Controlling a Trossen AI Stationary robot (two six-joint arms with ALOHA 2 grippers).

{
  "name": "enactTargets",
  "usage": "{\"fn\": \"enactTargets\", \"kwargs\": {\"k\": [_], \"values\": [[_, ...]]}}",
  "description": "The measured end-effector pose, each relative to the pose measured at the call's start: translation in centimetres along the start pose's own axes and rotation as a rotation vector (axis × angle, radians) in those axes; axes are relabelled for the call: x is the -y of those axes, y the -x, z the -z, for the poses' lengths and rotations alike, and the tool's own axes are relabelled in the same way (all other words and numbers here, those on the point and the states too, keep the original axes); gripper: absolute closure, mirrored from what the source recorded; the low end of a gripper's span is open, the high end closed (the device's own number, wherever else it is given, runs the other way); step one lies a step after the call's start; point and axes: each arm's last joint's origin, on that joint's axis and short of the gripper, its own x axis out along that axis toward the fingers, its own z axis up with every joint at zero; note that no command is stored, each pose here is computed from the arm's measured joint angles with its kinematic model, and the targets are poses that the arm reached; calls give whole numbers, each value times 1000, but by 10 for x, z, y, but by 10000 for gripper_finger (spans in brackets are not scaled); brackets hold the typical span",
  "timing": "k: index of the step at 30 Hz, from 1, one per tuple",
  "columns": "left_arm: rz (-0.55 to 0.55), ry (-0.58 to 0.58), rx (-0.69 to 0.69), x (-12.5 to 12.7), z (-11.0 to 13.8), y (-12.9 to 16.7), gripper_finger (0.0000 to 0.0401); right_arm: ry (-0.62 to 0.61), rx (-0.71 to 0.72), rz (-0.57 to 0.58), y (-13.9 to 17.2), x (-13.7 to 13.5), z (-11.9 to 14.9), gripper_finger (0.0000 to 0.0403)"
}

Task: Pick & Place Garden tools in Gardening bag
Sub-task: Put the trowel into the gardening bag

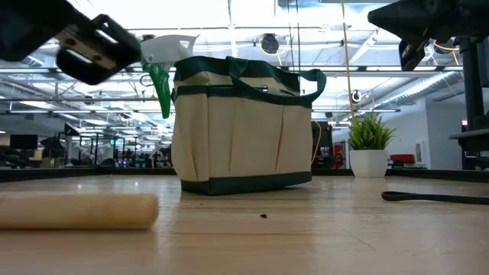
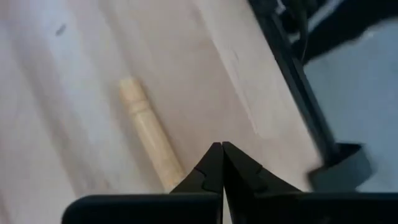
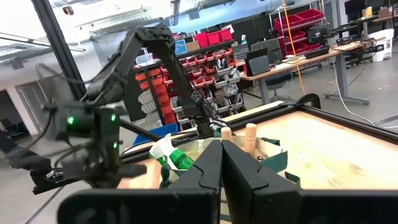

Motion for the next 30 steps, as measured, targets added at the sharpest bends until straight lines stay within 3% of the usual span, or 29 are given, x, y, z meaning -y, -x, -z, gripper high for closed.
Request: {"fn": "enactTargets", "kwargs": {"k": [4, 8, 21, 25, 30], "values": [[-23, 216, 46, -4, -3, 22, 400, 1, 0, 0, 0, 0, 0, 402], [-92, 338, 134, -6, -7, 42, 401, 2, -1, -3, 0, 0, 0, 402], [-76, 356, 148, 2, -8, 29, 380, -2, -2, -9, 0, 0, 0, 402], [-156, 400, 165, -2, -8, 25, 344, -2, -2, -8, 0, 0, 0, 402], [-228, 432, 209, -7, -9, 24, 268, 1, -1, -7, 0, 0, 0, 402]]}}
